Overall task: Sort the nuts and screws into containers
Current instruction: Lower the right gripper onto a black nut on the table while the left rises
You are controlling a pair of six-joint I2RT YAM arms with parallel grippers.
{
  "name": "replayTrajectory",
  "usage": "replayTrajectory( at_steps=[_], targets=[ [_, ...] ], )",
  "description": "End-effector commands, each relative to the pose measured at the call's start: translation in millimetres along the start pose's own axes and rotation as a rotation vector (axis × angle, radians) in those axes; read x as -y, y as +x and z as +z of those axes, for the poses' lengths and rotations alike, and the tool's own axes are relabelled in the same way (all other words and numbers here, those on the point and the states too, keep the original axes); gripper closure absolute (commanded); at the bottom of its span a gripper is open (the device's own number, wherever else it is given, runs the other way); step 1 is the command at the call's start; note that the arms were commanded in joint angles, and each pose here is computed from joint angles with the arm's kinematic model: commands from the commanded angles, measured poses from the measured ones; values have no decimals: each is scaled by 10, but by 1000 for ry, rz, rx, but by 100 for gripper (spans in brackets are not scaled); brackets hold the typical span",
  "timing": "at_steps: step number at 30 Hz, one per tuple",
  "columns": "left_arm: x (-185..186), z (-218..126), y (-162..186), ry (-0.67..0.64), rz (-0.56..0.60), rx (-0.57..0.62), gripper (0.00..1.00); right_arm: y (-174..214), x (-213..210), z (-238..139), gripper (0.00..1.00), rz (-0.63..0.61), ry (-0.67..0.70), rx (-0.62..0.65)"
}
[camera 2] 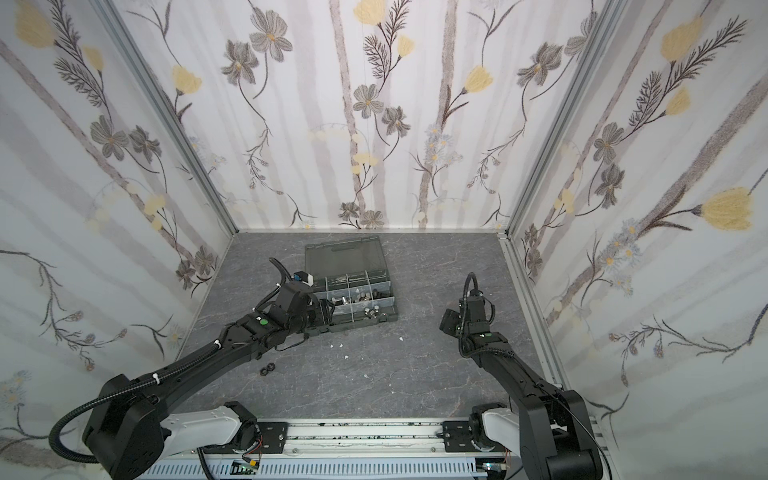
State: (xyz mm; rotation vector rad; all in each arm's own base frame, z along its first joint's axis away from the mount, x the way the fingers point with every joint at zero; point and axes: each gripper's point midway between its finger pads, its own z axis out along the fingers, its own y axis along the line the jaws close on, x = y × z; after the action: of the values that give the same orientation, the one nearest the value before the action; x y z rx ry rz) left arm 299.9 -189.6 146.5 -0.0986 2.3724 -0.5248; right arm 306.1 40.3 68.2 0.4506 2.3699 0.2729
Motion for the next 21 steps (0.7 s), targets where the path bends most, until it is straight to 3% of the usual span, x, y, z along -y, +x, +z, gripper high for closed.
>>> replayTrajectory(
  at_steps=[1, 9, 21],
  targets=[
    [100, -43, -66, 54, 22, 32, 35, 23, 164, 10, 26, 13, 47, -15],
    [74, -117, -44, 71, 58, 53, 32, -55, 390, 63, 24, 47, 161, -18],
    [150, -117, -6, 129, 54, 50, 30, 89, 464, 178, 23, 89, 194, -87]
  ],
)
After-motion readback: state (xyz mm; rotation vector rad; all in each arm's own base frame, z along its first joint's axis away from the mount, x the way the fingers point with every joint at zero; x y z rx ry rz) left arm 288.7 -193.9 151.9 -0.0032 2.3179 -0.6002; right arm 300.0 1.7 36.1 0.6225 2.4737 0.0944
